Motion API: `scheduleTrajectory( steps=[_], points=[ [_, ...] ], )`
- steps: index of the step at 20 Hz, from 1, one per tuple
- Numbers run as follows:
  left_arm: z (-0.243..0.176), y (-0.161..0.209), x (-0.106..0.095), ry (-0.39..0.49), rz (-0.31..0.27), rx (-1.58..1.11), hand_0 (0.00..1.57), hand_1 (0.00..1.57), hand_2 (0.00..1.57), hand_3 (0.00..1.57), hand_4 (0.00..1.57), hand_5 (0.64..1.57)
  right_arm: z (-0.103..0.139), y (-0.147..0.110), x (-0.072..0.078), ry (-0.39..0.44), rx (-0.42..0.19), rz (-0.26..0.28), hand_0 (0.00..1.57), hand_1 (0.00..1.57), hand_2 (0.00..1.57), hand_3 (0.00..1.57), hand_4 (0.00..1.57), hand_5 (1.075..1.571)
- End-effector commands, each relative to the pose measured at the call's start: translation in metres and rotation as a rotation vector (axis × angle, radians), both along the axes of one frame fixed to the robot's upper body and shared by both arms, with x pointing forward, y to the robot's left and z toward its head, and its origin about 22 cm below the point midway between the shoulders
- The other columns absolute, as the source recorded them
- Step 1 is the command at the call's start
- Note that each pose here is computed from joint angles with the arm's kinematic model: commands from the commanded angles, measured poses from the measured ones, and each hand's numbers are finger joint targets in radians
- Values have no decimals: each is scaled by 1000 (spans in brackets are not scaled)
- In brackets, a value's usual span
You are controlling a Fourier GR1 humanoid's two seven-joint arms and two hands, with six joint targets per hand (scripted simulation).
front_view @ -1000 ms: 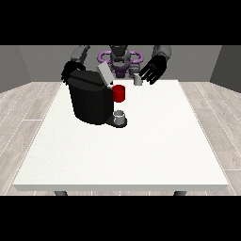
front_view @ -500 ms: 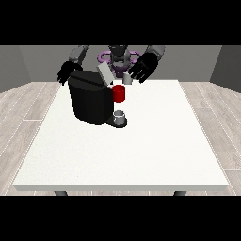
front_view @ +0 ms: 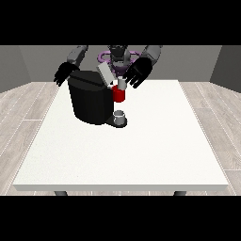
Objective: Insert the coffee pod into the coffee machine and close the lid
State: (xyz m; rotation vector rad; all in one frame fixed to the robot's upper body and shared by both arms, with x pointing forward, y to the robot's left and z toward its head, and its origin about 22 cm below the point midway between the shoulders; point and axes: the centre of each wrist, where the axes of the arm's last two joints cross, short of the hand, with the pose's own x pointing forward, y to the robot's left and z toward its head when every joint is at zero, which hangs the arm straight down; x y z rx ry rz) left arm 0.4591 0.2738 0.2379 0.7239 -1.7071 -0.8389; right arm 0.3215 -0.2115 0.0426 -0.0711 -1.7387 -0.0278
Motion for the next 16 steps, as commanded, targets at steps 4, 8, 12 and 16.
scheduleTrajectory(
  steps=[4,8,12,16],
  points=[
    [1,-20,4,4,12,-5,1268,1268,1300,1217,512,1571,-8,18,-7,28,12,22,0,0,0,0,499,1571],
    [-11,-8,1,-9,-27,21,1206,1206,1261,1187,504,1571,-11,-13,-8,-35,18,-19,0,0,0,0,499,1571],
    [4,-22,4,0,-26,24,1185,1185,1262,1197,492,1571,0,12,-2,-15,28,-6,0,0,0,0,525,1571],
    [-28,-24,3,35,-27,28,1204,1204,1279,1208,521,1571,-6,-25,-5,16,49,-24,0,0,0,0,462,1571]
  ],
)
